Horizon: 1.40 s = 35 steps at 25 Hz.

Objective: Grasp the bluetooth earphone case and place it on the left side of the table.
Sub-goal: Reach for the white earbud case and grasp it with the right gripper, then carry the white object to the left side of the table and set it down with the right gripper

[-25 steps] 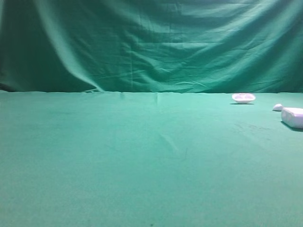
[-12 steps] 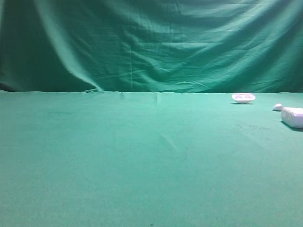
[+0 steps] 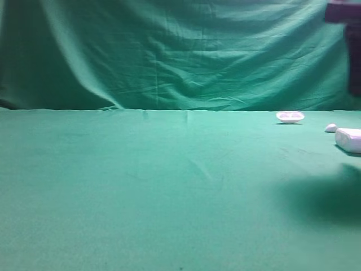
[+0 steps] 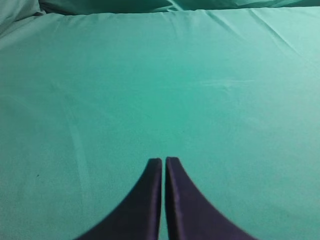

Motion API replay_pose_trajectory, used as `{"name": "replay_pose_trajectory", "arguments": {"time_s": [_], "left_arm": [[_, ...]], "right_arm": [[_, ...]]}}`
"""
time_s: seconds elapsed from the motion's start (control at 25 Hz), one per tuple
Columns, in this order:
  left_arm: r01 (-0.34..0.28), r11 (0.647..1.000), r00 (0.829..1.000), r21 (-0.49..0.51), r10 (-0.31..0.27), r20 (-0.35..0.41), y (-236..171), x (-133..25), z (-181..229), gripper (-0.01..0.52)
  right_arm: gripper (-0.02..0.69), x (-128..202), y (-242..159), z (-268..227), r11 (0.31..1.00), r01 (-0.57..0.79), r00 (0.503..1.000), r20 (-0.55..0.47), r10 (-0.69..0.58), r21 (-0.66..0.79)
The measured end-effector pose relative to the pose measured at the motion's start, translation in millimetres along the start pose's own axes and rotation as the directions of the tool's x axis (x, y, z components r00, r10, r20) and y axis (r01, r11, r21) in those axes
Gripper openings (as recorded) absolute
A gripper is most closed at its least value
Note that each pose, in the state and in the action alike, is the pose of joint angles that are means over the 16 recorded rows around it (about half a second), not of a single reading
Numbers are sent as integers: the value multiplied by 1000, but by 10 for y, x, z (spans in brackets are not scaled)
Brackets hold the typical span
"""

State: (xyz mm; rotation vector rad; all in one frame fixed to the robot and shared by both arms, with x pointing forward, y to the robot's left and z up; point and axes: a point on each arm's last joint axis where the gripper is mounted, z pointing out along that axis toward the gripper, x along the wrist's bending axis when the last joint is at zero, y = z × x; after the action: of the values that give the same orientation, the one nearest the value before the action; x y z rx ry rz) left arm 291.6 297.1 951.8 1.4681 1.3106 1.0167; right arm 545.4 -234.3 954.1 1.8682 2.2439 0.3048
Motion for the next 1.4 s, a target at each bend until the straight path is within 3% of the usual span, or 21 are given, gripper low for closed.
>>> {"name": "replay_pose_trajectory", "arguments": {"time_s": [0.16,0.52,0.84,1.08,1.4], "left_arm": [[0,1000,1000,0,0,0,0,0,0,0],[0,1000,1000,0,0,0,0,0,0,0],[0,1000,1000,0,0,0,0,0,0,0],[0,1000,1000,0,0,0,0,0,0,0],[0,1000,1000,0,0,0,0,0,0,0]], "right_arm": [[590,6,11,137,1000,-1,1000,0,1,20],[423,12,104,214,999,-3,1000,4,2,53],[321,173,509,-108,1000,30,1000,-7,-30,1],[321,700,945,-498,984,131,989,-56,-138,-120],[321,1915,1248,-627,910,319,920,-145,-365,-263]]}}
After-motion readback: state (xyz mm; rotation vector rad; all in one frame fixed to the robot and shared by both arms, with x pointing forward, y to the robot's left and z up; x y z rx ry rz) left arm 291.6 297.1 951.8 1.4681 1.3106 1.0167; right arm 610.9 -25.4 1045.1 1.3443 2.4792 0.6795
